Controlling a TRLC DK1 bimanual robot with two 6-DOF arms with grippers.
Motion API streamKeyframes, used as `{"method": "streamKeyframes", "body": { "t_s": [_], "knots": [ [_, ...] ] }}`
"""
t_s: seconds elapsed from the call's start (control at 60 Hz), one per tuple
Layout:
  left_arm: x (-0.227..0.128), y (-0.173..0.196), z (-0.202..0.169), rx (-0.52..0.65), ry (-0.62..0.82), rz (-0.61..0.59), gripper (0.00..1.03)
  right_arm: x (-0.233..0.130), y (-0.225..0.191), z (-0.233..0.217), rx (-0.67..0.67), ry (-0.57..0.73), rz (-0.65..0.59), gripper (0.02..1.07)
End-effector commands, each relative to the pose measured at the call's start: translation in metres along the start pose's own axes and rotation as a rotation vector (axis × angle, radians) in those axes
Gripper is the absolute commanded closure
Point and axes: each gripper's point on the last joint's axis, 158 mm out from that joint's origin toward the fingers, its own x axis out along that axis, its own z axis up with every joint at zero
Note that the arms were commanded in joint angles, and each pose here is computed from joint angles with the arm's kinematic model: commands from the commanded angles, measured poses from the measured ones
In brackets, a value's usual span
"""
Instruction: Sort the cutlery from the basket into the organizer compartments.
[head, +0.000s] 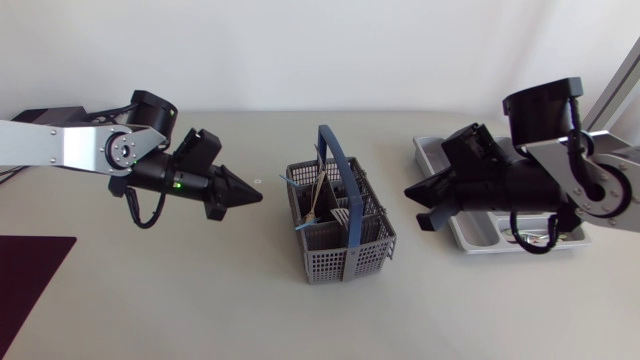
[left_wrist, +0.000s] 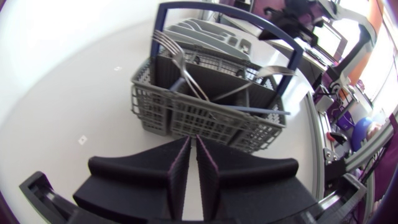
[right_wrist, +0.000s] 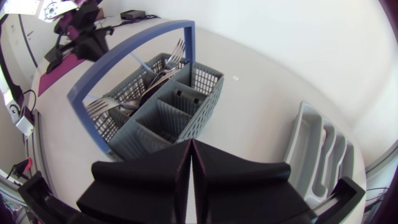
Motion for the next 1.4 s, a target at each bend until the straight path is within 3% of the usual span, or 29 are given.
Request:
{"method": "streamKeyframes", "body": {
  "t_s": [0.0, 0.317, 0.617, 0.983, 1.167, 1.383],
  "knots": [
    [0.001, 0.033, 0.012, -0.051, -0.046, 0.050, 0.92, -0.008, 0.020, -0.017, -0.014, 0.028, 0.041, 1.02],
    [0.032, 0.122, 0.030, -0.167, -0.120, 0.153, 0.92, -0.007, 0.076, -0.047, -0.071, 0.090, 0.178, 1.02],
    [0.063, 0.144, 0.045, -0.198, -0.142, 0.123, 0.92, 0.014, 0.093, -0.060, -0.079, 0.147, 0.228, 1.02],
    [0.083, 0.109, 0.055, -0.188, -0.156, -0.020, 0.93, 0.028, 0.084, -0.076, -0.074, 0.199, 0.184, 1.02],
    [0.091, 0.081, 0.042, -0.156, -0.099, -0.086, 0.96, 0.032, 0.062, -0.067, -0.057, 0.171, 0.116, 1.02],
    [0.075, 0.060, 0.033, -0.129, -0.076, -0.099, 0.98, 0.037, 0.032, -0.057, -0.014, 0.150, 0.059, 1.02]
  ]
}}
